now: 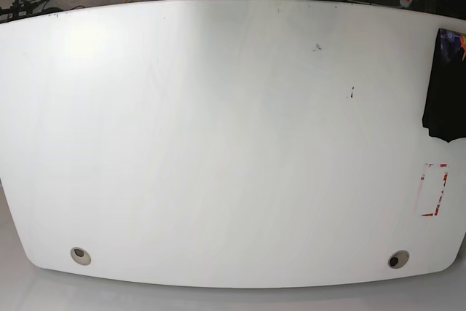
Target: Fold the T-shirt properly
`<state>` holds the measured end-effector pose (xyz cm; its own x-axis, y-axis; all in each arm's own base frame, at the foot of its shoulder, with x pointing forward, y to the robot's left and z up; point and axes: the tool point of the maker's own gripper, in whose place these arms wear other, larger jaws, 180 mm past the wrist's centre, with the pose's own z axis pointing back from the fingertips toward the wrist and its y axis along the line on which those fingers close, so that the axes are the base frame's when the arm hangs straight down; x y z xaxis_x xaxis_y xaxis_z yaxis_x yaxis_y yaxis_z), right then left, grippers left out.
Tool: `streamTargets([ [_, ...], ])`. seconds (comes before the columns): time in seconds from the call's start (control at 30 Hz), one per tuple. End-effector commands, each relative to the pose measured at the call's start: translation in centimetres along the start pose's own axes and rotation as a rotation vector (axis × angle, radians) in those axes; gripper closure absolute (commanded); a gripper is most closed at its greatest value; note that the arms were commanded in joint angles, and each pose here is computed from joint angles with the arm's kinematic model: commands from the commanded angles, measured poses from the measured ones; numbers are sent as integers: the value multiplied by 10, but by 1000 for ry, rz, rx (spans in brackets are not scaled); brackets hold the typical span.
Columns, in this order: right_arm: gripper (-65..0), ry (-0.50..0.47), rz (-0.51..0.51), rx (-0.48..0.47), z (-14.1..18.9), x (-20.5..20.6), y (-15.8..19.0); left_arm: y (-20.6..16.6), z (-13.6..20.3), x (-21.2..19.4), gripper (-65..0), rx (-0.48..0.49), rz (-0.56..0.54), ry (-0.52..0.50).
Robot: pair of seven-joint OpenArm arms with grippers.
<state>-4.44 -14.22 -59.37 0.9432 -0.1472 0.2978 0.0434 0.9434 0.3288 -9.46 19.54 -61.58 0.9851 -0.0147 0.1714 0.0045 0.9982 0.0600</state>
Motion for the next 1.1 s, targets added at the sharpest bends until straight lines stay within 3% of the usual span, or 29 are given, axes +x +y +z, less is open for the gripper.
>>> streamTargets([
  [0.0, -176, 39, 4, -20, -9, -5, -8, 10, -17, -7, -497, 26, 6, 80],
  [0.3, -178, 134, 1, -81, -42, 11, -34, 9, -38, 29, -497, 25, 2, 108],
  [0.67, -179, 97, 6, -93, -58, 46, -34, -17, -48, 50, -501, -9, 30, 130],
  [1.07, -179, 94, 6, -93, -60, 48, -33, -28, -60, 84, -501, -21, 37, 131],
])
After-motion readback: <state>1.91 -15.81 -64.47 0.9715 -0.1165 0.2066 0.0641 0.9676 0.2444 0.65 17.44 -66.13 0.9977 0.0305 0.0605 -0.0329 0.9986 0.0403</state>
